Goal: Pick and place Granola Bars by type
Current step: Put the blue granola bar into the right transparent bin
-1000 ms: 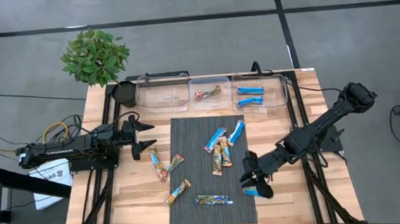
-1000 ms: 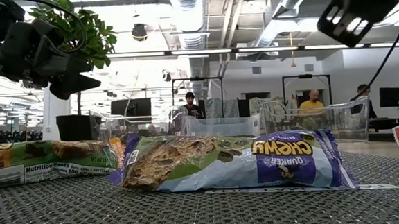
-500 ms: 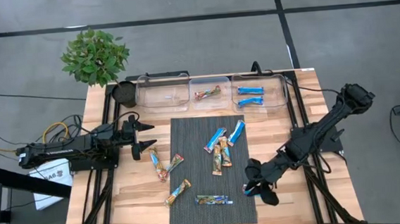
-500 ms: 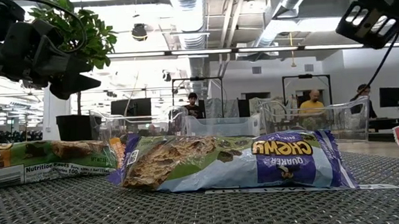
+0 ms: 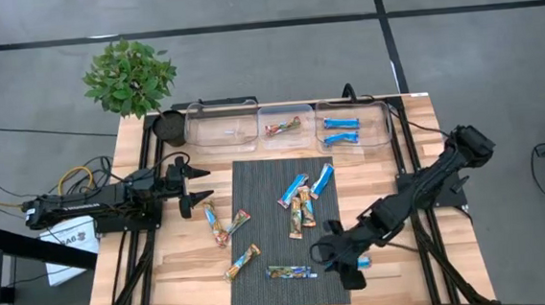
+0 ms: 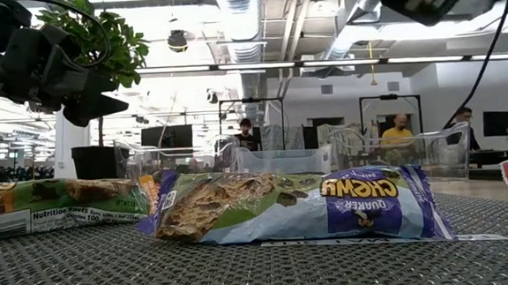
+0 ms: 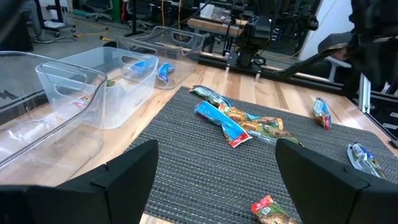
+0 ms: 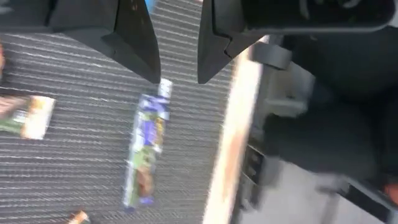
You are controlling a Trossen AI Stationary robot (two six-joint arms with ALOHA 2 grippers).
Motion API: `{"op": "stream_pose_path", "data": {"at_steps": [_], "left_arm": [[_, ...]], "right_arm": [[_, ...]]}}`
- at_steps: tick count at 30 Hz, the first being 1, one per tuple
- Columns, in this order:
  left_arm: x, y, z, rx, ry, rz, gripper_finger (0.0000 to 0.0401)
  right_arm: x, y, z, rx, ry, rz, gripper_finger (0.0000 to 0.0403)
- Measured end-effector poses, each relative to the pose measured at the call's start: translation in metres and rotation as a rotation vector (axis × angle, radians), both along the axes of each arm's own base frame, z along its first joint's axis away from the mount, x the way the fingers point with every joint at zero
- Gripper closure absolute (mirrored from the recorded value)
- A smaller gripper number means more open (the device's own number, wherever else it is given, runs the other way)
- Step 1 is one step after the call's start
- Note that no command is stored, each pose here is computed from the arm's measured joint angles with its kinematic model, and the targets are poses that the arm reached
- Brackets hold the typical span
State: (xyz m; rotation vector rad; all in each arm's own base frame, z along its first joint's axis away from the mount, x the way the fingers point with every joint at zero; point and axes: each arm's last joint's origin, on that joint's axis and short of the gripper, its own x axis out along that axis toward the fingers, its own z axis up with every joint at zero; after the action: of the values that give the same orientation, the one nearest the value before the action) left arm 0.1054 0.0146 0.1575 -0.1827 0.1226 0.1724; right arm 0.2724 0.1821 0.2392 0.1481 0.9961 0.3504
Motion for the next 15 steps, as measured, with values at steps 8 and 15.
{"op": "stream_pose_path", "data": {"at_steps": [8, 15], "left_arm": [[0.0, 0.0, 0.0, 0.0, 0.0, 0.0, 0.0083], [0.0, 0.0, 0.0, 0.0, 0.001, 0.0, 0.0083]], "right_arm": [[0.033, 0.014, 0.006, -0.118, 0.047, 0.044, 0.0304], [0.06, 0.023, 0.006, -0.171, 0.093, 0.053, 0.0304]]}}
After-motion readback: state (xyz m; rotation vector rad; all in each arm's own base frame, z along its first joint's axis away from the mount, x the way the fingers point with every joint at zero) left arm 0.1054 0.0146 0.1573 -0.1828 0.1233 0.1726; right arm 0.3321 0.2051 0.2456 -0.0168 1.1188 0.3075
